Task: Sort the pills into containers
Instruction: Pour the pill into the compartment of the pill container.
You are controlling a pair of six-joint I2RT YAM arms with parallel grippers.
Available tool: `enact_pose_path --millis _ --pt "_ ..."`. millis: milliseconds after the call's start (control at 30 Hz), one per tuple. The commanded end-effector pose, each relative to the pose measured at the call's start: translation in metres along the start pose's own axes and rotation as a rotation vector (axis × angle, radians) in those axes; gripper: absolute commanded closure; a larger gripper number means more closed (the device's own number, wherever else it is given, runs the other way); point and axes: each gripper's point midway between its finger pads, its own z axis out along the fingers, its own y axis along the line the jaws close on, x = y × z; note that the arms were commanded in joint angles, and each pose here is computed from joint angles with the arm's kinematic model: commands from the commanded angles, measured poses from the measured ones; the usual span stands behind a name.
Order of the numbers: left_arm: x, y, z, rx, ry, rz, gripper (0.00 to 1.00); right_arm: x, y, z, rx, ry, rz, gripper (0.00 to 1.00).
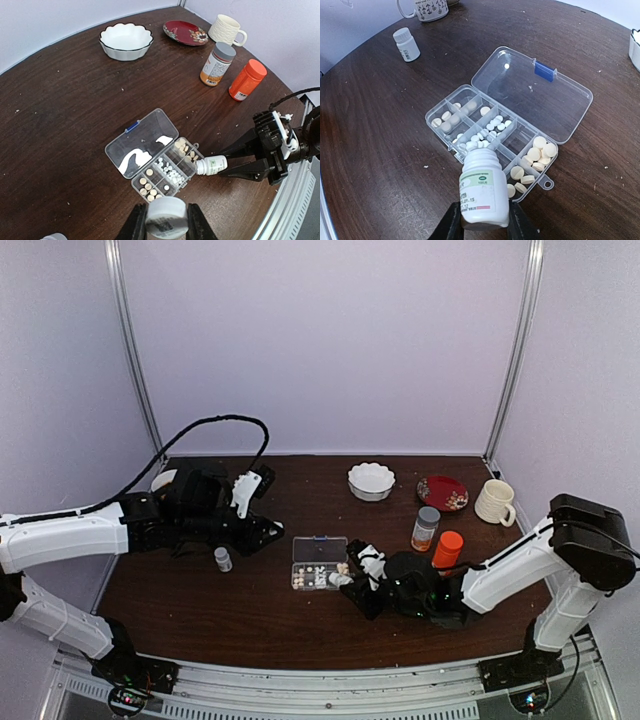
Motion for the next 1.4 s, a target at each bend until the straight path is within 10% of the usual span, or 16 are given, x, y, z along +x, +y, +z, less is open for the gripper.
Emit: enact_pose_path --millis 0,1367 --pt "-0.007 0.002 -0.003 -0.003 -0.039 0.015 1.0 -0.002 0.0 0.006 0.007 0.019 0.007 1.0" --pt "0.002 -0.005 0.003 0.034 0.03 0.053 1.0 -0.011 -0.004 0.006 0.046 0.05 -0.011 1.0"
